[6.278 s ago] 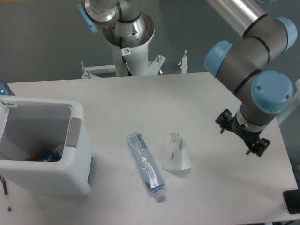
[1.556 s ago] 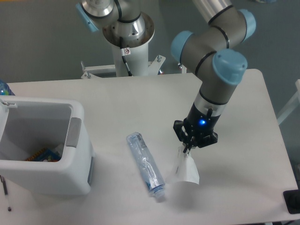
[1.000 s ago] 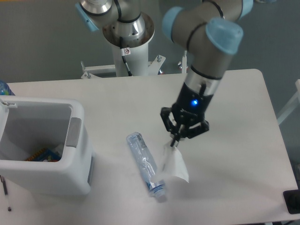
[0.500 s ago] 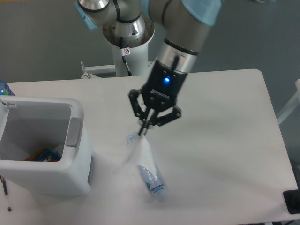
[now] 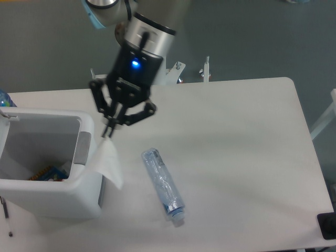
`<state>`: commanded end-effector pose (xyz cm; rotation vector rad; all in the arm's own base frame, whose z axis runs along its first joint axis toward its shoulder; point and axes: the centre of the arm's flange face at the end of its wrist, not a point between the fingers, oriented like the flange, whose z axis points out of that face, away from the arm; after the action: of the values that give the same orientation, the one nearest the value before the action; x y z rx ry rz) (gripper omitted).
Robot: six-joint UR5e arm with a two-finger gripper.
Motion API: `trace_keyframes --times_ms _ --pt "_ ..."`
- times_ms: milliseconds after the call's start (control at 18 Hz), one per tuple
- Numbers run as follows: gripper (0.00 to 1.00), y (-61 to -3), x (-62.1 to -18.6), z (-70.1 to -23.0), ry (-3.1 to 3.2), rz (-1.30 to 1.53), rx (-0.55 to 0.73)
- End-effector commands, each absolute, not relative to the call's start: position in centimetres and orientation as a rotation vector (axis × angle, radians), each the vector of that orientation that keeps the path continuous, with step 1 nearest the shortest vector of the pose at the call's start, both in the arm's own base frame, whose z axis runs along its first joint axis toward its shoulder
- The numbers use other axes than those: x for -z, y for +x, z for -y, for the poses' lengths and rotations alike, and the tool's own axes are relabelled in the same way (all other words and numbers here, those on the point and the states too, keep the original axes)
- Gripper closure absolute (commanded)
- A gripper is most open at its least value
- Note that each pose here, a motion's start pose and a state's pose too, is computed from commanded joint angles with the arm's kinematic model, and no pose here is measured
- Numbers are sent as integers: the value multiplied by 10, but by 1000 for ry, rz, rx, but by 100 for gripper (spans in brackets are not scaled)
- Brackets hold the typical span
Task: Place the trash in the trash can
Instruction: 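Lift the wrapper and carry it over the white trash bin, then open the gripper to drop the wrapper into the bin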
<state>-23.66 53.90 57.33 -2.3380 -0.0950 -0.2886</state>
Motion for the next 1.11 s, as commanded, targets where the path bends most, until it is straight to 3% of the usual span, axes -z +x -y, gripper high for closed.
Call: trace_keyframes --times_ms 278,444,500,556,611,667,833,1111 --pt "92 -209 -571 -542 -2346 39 300" --pt "76 -197 -566 -547 -2353 11 313" --pt "64 -197 -566 -547 -2353 9 309" --pt "41 -197 -565 -548 -2354 1 308" --pt "24 -197 -564 -549 -2354 -13 304" --pt "16 -199 -563 -549 -2355 -24 299" --pt "8 -198 -556 -548 -2362 -32 304" --pt "4 -210 -536 -556 -2377 -22 279"
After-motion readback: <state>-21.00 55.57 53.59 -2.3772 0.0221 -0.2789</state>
